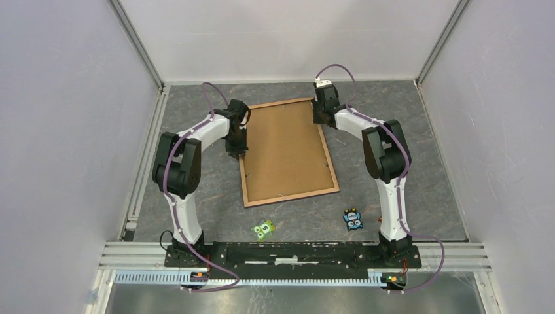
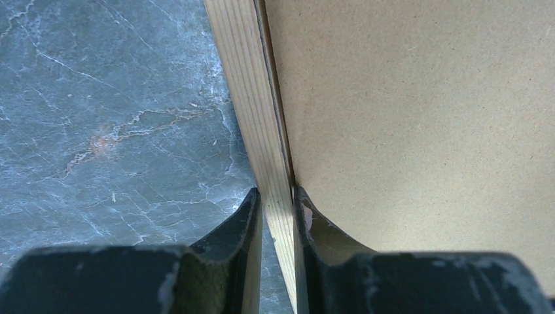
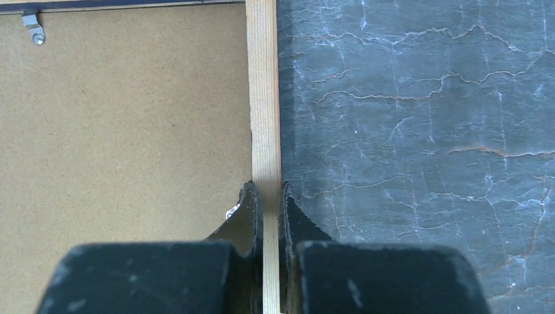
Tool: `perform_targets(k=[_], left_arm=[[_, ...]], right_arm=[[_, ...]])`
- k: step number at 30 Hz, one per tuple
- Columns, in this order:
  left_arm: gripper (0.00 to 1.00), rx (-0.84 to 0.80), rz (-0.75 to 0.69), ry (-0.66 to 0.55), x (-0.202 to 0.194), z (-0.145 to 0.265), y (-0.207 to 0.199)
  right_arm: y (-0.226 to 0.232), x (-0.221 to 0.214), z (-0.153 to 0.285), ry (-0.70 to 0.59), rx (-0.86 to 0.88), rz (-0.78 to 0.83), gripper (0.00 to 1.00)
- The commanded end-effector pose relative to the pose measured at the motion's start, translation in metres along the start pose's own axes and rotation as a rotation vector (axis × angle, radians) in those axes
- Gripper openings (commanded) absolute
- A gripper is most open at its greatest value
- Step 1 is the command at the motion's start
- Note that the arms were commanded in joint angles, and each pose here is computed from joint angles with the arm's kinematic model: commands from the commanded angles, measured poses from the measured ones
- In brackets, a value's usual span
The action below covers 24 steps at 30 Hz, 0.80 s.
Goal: Put the photo into the frame
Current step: Install the photo frame at the center of the board.
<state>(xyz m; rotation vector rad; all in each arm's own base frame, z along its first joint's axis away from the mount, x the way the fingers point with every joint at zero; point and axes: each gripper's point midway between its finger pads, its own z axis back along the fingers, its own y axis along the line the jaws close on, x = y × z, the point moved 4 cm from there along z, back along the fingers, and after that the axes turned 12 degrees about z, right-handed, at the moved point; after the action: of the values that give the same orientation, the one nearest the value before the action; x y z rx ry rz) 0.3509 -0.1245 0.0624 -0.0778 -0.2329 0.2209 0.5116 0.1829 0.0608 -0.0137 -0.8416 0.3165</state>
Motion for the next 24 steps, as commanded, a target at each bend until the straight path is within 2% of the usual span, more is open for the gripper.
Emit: perform_targets(k=[1,4,5,6,9,11,14,18,20,22,24], left_arm=[[0.02,-0.025,-0.059,0.061,-0.012,-0.010,-0.006],[0.02,-0.030,-0.058,0.058,-0.011,-0.008,-0.007],[0.02,-0.026,-0.055,0.053,-0.010,-0.008,-0.006],[0.02,-0.024,-0.054,0.048,-0.010,-0.007,-0.006],[0.02,-0.026,-0.045,0.034,-0.007,-0.003,-0.006],[0.06,-0.036,-0.034,0.022,-0.004,0.002,-0.006],[0.15,-0.055,-0.020,-0.011,0.001,0.013,-0.006],[0.39,-0.132,0.032,-0.060,0.009,0.034,-0.005],[0.46,-0.196,0.058,-0.108,0.016,0.053,-0.004],[0.53,-0.262,0.084,-0.170,0.022,0.074,-0.002],[0.55,-0.358,0.113,-0.267,0.025,0.101,-0.002]], right_arm=[[0.001,0.002,0.008,0.037,-0.016,0.049,0.00],[0.002,0.016,0.016,0.009,0.010,0.050,0.01],[0.001,0.023,0.022,-0.005,0.013,0.053,0.05],[0.002,0.029,0.029,-0.017,0.028,0.059,0.12],[-0.005,0.042,0.056,-0.028,0.016,0.070,0.47],[-0.014,0.045,0.082,-0.038,-0.012,0.077,0.61],[-0.017,0.024,0.111,-0.023,-0.005,0.094,0.75],[-0.020,-0.025,0.138,0.041,0.003,0.119,0.89],[-0.023,-0.052,0.145,0.105,-0.004,0.134,0.96],[-0.021,-0.076,0.152,0.135,0.017,0.144,0.98],[-0.019,-0.103,0.162,0.158,0.049,0.153,0.98]])
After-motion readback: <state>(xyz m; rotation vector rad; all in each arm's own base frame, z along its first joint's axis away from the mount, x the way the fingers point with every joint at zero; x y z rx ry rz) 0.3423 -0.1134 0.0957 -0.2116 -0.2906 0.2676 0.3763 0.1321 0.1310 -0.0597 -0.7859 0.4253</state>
